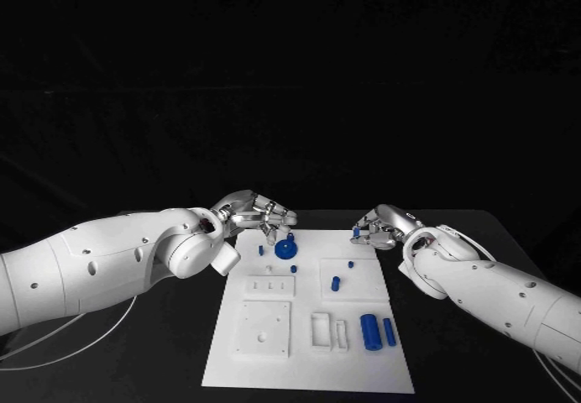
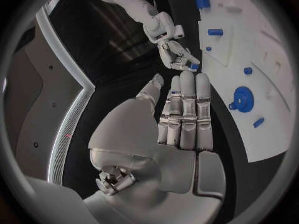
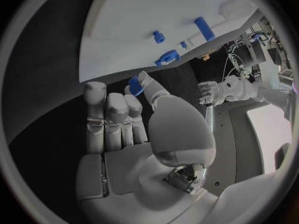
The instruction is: Assemble the parts on the task board
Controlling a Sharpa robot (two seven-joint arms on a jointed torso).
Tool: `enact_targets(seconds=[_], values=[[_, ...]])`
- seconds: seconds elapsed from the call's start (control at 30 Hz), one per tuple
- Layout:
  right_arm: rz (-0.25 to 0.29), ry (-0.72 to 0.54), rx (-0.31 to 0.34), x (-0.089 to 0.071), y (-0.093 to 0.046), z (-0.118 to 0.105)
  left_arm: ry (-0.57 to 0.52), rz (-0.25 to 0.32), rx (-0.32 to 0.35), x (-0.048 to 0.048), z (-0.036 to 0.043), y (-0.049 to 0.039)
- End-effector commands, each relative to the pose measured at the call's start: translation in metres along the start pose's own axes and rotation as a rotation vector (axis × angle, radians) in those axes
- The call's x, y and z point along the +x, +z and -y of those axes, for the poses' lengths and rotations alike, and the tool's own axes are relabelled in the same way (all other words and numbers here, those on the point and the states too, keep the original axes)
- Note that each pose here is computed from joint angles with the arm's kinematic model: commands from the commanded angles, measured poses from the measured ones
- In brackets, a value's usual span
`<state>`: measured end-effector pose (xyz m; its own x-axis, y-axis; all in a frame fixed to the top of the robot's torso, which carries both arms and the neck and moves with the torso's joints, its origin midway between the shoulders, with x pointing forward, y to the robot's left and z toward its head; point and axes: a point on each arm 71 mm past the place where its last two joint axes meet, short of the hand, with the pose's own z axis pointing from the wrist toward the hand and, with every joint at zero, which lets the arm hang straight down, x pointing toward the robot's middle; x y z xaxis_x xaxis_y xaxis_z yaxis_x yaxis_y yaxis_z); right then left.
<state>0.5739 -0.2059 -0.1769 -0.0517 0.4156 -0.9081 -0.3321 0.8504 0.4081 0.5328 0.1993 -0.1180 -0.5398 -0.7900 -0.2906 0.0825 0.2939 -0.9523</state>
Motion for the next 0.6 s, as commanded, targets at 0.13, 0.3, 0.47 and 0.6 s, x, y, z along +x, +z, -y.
enact_targets(seconds=[0.13,0.3,0.47,0.6], values=[[0.002,-0.006,-0.034,-0.001,-0.004,-0.023,0.095,-0.021,-0.080,0.0114,0.0030,0.0115],[-0.014,-0.014,-0.053,-0.002,-0.009,-0.038,0.113,-0.023,-0.118,0.0213,0.0042,0.0205],[-0.022,-0.018,-0.067,-0.001,-0.013,-0.055,0.140,0.026,-0.166,0.0263,0.0039,0.0281],[-0.026,-0.014,-0.078,0.001,-0.015,-0.067,0.144,0.066,-0.198,0.0280,0.0035,0.0317]])
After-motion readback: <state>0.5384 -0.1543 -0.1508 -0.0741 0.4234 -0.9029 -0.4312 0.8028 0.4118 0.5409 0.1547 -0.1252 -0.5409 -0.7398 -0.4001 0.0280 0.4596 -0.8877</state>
